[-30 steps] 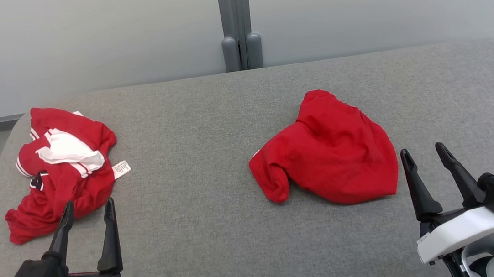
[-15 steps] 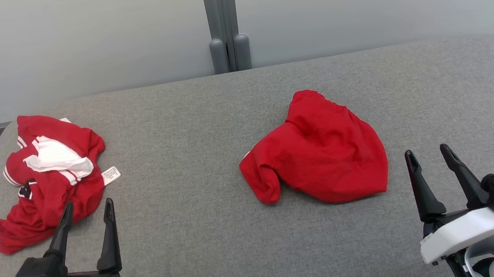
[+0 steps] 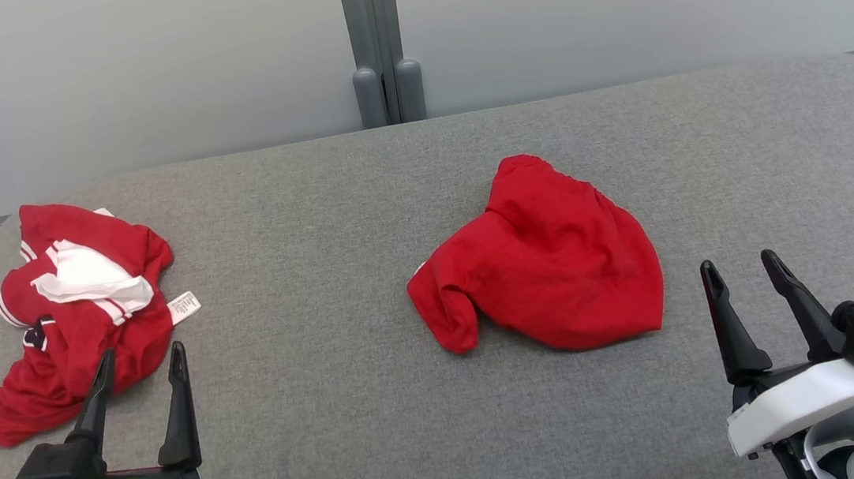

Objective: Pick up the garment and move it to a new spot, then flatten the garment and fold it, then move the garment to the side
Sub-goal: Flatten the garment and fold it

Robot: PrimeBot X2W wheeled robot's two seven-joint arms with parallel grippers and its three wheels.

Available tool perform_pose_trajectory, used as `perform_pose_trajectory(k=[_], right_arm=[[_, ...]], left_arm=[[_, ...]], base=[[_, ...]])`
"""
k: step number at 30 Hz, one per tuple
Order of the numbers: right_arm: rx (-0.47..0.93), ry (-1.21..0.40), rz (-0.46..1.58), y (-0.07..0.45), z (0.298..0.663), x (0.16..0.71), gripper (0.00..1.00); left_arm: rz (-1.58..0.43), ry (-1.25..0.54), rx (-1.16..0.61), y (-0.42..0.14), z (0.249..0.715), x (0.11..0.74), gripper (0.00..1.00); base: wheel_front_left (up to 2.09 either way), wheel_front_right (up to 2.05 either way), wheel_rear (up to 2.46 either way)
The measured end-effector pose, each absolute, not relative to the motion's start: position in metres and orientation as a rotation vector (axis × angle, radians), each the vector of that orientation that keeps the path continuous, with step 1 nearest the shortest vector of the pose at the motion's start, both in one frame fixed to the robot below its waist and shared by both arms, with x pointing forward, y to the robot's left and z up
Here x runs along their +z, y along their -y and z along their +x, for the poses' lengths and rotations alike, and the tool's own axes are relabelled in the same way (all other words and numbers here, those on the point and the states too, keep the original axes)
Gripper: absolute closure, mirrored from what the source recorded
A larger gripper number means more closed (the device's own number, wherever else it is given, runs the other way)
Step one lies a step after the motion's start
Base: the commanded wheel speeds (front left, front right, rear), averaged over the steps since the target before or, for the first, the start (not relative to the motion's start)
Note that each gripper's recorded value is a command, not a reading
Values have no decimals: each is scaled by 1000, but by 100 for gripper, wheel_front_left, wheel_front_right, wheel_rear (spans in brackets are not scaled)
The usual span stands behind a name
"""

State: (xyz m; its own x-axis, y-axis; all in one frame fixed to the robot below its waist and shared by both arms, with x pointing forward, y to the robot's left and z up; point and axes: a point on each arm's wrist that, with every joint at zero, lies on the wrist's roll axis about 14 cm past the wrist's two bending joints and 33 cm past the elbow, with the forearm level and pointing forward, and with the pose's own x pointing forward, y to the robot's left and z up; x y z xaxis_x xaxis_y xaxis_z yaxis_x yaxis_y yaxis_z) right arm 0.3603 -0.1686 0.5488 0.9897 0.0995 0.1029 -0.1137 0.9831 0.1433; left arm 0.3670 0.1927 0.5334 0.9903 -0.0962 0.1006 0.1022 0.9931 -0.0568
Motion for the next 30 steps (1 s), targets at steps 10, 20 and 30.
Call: perform_pose_trajectory(k=[10,20,30], right_arm=[[103,94,149,170,360,548,0],[101,87,150,171,360,546,0],[95,79,150,173,361,544,0]], left_arm=[[-55,96,-99,-193,367,534,0],[-50,93,-96,-193,368,534,0],[-51,90,-88,-196,367,533,0]], base=[[0,0,0],[0,0,0],[0,0,0]])
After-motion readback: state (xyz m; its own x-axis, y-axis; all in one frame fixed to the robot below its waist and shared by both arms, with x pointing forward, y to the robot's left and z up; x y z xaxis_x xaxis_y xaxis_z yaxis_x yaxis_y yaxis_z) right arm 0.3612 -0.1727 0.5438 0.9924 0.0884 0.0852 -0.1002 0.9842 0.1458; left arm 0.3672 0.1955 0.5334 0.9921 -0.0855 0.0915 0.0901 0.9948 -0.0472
